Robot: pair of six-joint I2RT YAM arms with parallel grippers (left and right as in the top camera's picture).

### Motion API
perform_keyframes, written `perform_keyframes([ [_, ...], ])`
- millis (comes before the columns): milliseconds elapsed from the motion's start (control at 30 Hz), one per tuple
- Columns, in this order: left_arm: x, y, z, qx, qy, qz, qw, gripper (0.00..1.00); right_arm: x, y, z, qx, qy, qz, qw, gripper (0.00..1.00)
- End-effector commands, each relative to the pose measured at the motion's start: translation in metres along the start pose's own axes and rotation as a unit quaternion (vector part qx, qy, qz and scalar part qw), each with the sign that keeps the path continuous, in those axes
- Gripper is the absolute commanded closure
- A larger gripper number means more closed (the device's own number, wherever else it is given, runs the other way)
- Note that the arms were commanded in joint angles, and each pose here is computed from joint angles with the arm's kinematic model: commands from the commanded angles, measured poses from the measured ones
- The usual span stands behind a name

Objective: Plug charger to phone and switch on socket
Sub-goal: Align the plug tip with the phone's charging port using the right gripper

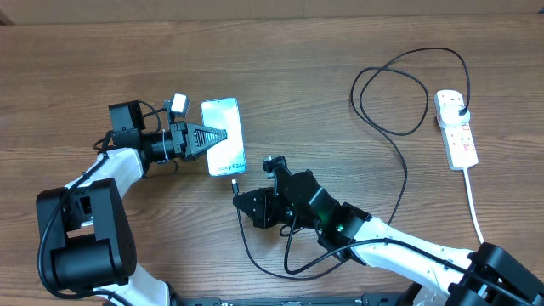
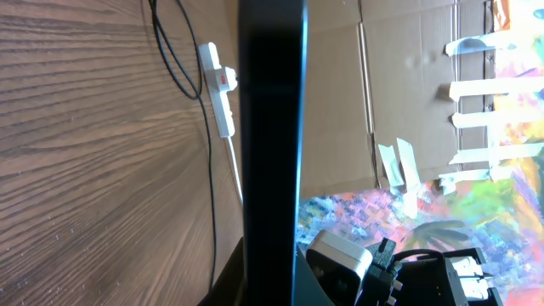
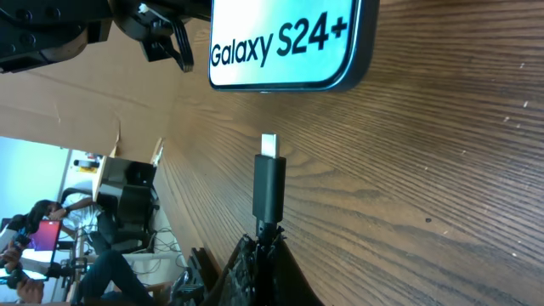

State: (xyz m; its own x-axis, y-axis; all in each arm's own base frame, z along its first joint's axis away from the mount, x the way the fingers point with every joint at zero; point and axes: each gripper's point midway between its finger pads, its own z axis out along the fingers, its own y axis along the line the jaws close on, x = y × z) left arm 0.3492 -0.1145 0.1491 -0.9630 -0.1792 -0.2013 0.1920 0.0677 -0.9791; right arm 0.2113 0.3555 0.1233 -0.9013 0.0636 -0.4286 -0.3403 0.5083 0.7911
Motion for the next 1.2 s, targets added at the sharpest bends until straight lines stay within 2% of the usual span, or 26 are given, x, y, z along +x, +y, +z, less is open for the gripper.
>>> perform_keyframes([
  [0, 0.004, -0.006, 0.003, 0.022, 0.013, -0.001, 1.0, 0.96, 0.004, -0.001, 0.0, 0.0, 0.005, 0.0, 1.0, 0.96],
  [567, 0.004, -0.006, 0.003, 0.023, 0.013, -0.001, 1.0, 0.96, 0.011, -0.004, 0.001, 0.009, 0.016, 0.003, 1.0, 0.96],
  [700, 0.004, -0.006, 0.003, 0.022, 0.014, -0.024, 0.999, 0.96, 0.007, -0.006, 0.001, 0.015, 0.006, 0.002, 1.0, 0.96],
  [1033, 0.007, -0.006, 0.008, 0.024, 0.022, -0.026, 0.999, 0.96, -0.005, 0.008, 0.001, -0.014, -0.018, -0.012, 1.0, 0.96],
  [1167, 0.007, -0.006, 0.008, 0.023, 0.023, -0.054, 0.998, 0.96, -0.003, 0.006, 0.001, -0.01, -0.014, -0.02, 1.0, 0.96],
])
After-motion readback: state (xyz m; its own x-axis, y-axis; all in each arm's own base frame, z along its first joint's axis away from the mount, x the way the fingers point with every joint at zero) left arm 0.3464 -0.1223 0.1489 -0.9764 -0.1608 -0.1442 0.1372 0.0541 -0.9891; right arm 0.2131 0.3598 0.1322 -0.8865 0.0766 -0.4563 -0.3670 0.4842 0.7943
